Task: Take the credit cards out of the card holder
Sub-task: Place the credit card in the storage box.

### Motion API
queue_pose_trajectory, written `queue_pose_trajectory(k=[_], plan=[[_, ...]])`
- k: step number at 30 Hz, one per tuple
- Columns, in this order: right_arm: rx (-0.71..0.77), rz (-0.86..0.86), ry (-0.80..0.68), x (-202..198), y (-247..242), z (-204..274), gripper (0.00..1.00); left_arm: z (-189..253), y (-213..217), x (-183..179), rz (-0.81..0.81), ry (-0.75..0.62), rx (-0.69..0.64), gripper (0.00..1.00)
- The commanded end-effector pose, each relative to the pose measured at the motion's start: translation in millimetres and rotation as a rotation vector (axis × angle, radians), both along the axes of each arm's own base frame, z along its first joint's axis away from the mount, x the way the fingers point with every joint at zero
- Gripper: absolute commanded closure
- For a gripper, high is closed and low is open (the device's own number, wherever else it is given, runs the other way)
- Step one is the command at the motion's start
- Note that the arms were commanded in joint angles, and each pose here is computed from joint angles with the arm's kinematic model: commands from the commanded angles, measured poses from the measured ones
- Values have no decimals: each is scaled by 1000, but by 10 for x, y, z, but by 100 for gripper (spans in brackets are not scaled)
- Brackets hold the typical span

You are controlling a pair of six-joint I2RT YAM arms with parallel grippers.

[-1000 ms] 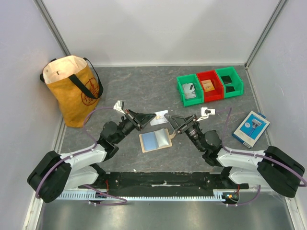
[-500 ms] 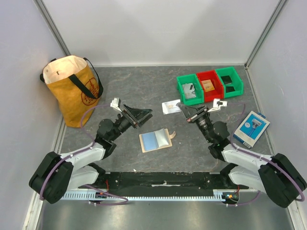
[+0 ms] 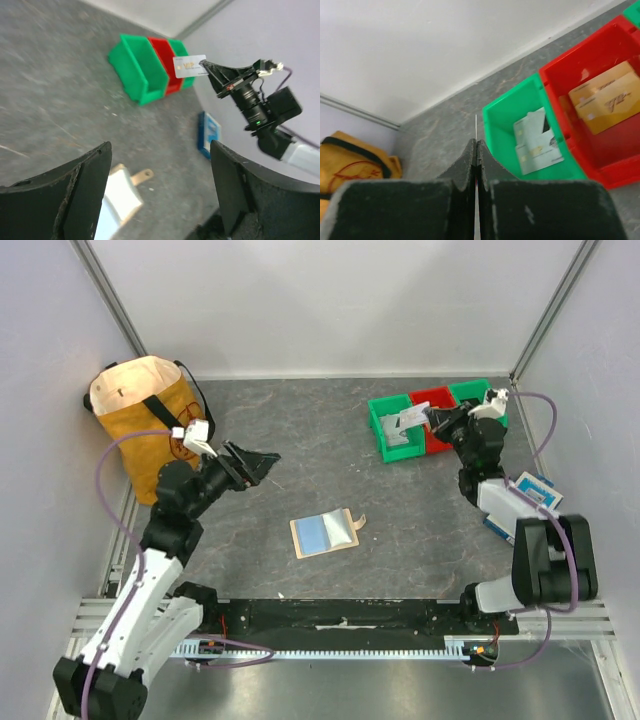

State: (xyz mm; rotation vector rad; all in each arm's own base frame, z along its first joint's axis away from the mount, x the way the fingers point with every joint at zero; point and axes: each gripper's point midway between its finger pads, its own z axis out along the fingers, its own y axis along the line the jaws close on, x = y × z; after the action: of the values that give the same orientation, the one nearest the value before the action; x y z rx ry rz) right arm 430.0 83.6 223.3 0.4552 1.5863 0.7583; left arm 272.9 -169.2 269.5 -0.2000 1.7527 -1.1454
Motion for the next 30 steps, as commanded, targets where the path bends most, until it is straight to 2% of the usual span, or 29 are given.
queue_pose_trajectory(k=[1,6,10,18,19,24,30], plan=[[-136,56,34,370,-24,-118,100,-197,561,-65,159,-58,461,15],[-159,137,57,823,121,-357,100,-250,1015,-67,342,-93,651,15],[-139,147,58,1023,214,-524,100,-282,1062,-92,366,-107,654,16],[-190,135,120,1218,503,-870,99,-270,1124,-105,393,-115,674,16],[-194,125,133,1223,503,-908,95,-266,1128,-110,396,-116,672,17],[-276,36,210,1201,281,-995,56,-271,1121,-130,394,-114,662,17],[-404,-33,208,960,44,-680,27,-214,1140,-160,410,-132,648,17]])
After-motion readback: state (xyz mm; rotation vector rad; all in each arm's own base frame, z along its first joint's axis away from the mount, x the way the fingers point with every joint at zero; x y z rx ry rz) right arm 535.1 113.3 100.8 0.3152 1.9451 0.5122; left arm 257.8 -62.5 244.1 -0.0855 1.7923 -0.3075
